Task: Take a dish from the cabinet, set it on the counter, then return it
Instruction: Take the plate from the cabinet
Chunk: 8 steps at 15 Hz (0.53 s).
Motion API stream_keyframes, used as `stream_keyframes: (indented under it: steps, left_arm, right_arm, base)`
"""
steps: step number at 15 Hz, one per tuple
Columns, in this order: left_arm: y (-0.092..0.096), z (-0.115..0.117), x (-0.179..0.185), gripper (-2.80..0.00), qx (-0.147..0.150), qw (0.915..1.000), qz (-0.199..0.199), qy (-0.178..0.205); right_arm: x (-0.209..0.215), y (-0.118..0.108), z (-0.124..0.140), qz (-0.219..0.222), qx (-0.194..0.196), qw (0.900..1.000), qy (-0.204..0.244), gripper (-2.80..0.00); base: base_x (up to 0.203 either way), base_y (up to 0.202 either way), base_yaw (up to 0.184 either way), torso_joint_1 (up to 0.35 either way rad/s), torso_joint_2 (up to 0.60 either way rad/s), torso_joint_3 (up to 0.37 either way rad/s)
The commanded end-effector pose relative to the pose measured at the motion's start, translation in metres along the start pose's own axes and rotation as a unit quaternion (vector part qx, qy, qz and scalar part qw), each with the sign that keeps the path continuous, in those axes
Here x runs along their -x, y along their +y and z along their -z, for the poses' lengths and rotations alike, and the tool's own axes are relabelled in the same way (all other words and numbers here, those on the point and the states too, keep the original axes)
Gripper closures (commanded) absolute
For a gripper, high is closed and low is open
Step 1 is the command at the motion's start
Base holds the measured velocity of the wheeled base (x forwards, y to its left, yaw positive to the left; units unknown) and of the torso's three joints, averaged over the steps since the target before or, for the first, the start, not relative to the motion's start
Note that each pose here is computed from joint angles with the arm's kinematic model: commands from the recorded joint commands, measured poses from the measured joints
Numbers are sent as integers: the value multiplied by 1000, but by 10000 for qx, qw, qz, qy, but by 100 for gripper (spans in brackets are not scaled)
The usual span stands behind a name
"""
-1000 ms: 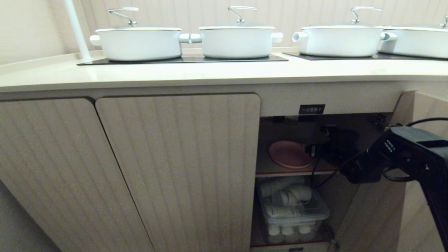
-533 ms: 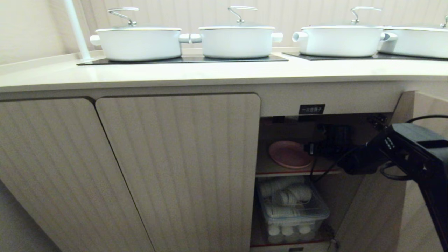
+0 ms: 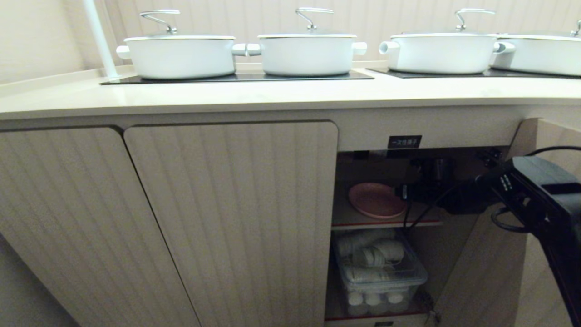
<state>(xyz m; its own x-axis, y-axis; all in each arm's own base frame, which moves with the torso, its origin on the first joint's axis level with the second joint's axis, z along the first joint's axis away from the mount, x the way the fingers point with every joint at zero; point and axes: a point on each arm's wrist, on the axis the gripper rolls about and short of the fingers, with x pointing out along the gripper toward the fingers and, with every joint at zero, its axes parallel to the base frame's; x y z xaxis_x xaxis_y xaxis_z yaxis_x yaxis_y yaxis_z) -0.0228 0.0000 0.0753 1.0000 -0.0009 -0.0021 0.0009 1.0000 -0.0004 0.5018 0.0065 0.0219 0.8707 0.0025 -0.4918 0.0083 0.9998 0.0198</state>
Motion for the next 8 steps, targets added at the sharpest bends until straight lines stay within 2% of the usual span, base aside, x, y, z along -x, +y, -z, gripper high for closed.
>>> stream_keyframes:
  steps: [1, 8]
  left_arm:
    - [0, 0, 0, 0, 3, 10000, 9, -3]
    - [0, 0, 0, 0, 6, 10000, 6, -3]
  right_arm:
    - [-3, 0, -1, 0, -6, 10000, 17, -280]
    - [-9, -1, 7, -25, -10, 9996, 270, -280]
  base:
    - [0, 0, 0, 0, 0, 0]
    - [0, 0, 0, 0, 0, 0]
